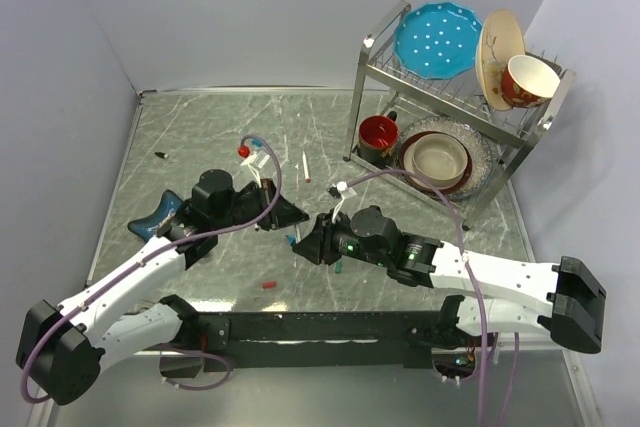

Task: Insert the pens into the pen caps

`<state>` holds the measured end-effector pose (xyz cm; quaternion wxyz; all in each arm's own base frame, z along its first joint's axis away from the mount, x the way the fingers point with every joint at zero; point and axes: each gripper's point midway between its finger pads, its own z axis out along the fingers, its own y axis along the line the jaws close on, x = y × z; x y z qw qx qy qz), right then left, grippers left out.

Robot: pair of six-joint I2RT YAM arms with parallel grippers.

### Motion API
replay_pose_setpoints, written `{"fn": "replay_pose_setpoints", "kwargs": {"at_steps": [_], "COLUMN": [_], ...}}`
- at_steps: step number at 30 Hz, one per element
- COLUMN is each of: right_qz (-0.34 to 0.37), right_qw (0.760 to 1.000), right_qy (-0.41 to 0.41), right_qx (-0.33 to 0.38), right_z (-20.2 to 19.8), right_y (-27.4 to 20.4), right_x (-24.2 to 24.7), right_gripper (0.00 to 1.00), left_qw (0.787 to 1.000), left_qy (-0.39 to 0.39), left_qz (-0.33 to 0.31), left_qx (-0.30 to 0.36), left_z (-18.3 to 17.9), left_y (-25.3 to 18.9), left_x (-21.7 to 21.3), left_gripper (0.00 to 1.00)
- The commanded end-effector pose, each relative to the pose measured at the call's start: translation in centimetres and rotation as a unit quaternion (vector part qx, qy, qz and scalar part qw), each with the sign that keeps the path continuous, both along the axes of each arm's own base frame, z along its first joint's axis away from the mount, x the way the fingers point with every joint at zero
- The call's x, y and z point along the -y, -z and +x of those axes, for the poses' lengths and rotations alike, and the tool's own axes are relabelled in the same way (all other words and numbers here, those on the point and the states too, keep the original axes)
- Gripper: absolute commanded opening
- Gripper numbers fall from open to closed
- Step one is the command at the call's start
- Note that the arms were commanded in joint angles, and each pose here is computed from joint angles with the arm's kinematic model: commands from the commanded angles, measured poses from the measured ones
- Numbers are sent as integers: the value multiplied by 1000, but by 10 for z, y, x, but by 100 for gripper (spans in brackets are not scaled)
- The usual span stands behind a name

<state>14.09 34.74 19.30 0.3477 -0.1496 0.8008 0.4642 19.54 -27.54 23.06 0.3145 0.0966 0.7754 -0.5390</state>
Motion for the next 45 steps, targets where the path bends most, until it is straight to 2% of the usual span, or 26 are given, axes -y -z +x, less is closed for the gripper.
{"fn": "replay_pose_setpoints", "kwargs": {"at_steps": [1,5,8,11,12,15,16,17,20,22,26,30,32,34,35,37,38,41,45], "right_qz": [46,48,48,53,54,55,56,49,40,8,-6,-13,12,8,22,17,26,33,39], "right_qw": [999,998,998,998,998,998,998,999,998,995,985,971,965,960,957,952,951,948,946], "right_qy": [-15,-25,-32,-33,-34,-20,-15,4,52,102,172,237,261,278,286,302,304,314,318], "right_qx": [15,15,11,11,13,13,12,9,12,5,9,18,33,39,43,46,48,45,45], "right_z": [-7,-8,-9,-9,-9,-7,-6,-1,10,23,35,39,38,36,34,33,31,28,24], "right_y": [-26,-27,-26,-28,-28,-29,-30,-27,-27,-16,-20,-26,-43,-44,-53,-52,-56,-56,-54], "right_x": [-4,-8,-13,-14,-14,-10,-7,-3,11,27,62,106,126,143,153,167,172,184,192], "right_gripper": [31,29,21,8,0,0,0,0,0,0,0,0,0,0,0,0,0,0,0], "left_qw": [998,998,997,997,997,998,999,999,998,994,992,990,986,982,976,970,960,945,939], "left_qy": [32,43,55,60,59,41,33,12,-40,-84,-101,-106,-109,-106,-99,-100,-95,-84,-62], "left_qz": [-35,-37,-47,-45,-44,-34,-20,-14,24,57,65,87,129,156,191,220,261,314,338], "left_qx": [39,30,27,26,27,29,19,35,41,40,46,26,1,-9,-19,-17,-25,-31,-34], "left_z": [-6,-9,-12,-14,-14,-8,-8,0,12,23,22,22,22,21,16,15,10,5,-3], "left_y": [-32,-30,-31,-31,-31,-34,-31,-39,-43,-40,-45,-28,-3,9,28,33,53,75,90], "left_x": [7,9,11,12,12,9,6,4,-10,-22,-30,-28,-21,-10,0,13,21,41,71], "left_gripper": [1,1,1,1,1,42,64,77,93,98,98,87,81,77,75,73,71,67,62]}}
